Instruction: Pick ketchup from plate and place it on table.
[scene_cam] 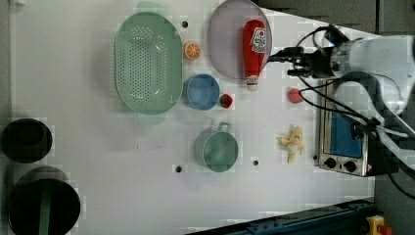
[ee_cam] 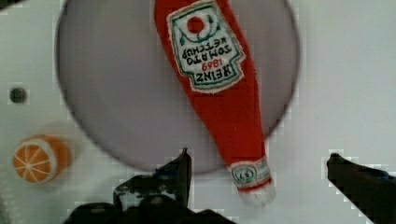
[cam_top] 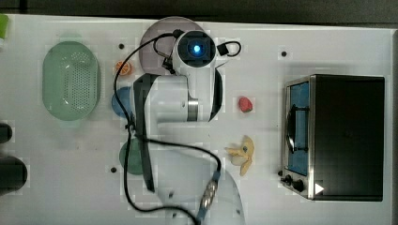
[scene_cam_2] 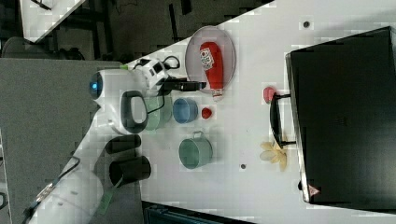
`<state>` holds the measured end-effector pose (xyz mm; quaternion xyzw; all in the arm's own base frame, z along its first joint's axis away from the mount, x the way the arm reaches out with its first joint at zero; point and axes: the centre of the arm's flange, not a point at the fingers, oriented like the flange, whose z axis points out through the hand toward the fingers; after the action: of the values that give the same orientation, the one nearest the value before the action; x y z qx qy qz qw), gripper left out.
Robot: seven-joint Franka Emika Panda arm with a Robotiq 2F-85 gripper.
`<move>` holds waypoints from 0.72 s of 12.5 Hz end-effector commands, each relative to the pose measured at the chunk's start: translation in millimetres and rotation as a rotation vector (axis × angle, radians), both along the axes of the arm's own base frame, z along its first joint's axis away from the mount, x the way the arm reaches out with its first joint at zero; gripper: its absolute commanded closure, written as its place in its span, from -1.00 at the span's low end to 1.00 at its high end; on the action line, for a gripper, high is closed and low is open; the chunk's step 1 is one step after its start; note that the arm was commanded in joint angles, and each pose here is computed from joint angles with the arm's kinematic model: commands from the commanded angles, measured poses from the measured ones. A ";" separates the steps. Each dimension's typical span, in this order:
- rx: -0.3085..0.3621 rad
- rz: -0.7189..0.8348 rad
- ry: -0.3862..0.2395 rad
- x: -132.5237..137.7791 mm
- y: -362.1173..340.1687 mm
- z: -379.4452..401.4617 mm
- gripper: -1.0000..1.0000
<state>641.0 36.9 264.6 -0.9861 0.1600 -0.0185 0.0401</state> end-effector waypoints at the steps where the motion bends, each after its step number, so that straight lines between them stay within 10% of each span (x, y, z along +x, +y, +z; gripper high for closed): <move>1: -0.019 0.189 -0.092 26.5 3.6 5.2 -1.00; 9: -0.074 0.263 -0.049 42.3 4.9 -71.1 -1.00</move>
<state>673.3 34.2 176.7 -0.9984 0.0529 -0.0172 0.0078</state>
